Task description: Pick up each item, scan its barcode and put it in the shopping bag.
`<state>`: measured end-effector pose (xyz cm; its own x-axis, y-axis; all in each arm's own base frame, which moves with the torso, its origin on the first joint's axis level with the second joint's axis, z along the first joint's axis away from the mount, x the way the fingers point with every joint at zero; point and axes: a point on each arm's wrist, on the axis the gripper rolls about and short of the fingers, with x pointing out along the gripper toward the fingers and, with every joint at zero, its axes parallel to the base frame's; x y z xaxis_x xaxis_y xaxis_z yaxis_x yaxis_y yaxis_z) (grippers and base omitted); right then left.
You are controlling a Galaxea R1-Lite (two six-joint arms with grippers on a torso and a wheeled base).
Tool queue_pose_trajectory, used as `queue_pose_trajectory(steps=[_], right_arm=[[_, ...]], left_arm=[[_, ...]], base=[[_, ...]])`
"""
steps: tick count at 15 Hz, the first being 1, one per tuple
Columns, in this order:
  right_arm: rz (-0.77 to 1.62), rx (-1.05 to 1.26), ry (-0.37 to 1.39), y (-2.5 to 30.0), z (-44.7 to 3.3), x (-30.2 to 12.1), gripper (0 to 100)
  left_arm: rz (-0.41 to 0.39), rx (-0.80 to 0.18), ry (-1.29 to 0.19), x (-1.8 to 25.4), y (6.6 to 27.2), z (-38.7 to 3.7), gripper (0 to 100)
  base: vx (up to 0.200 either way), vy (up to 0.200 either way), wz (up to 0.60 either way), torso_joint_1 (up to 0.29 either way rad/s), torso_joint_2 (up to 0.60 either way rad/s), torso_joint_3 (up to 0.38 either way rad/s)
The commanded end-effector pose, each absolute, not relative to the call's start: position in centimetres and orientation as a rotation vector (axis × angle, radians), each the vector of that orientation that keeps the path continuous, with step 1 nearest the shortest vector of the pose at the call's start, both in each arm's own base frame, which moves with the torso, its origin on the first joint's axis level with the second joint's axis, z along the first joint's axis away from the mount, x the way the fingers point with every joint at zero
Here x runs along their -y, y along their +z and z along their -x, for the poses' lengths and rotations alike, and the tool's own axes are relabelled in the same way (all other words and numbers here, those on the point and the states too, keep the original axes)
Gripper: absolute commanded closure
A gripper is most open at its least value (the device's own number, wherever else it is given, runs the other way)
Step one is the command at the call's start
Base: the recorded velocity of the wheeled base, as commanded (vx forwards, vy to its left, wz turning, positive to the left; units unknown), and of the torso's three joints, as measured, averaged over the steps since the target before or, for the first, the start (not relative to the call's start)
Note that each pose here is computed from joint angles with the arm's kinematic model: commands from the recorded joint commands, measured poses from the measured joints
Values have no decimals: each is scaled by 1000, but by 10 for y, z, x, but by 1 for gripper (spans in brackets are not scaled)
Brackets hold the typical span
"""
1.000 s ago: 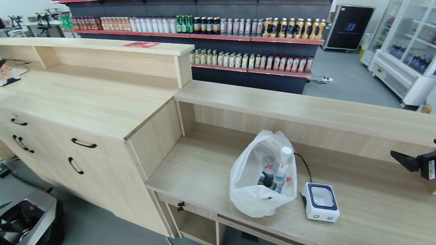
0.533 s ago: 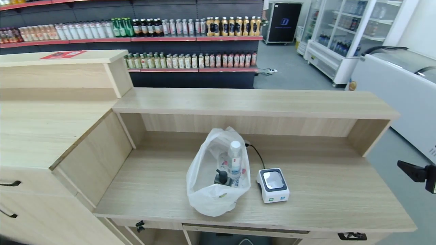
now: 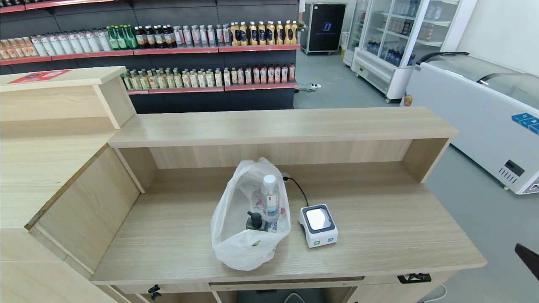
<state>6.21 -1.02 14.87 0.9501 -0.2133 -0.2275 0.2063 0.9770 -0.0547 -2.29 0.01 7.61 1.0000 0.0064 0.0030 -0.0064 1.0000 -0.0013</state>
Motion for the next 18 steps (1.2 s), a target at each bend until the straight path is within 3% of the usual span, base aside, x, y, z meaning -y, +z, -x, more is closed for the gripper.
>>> queue_pose_trajectory(steps=[1,10,18], right_arm=[[13,-110,-180,108,-17,4,0],[15,87,-45,85,23,2,0],[-89,84,-52,84,23,2,0]], left_arm=[[2,2,8,0,76,23,0],[2,3,8,0,76,23,0],[2,3,8,0,76,23,0]], base=[[0,0,0,0,0,0],[0,0,0,0,0,0],[0,0,0,0,0,0]])
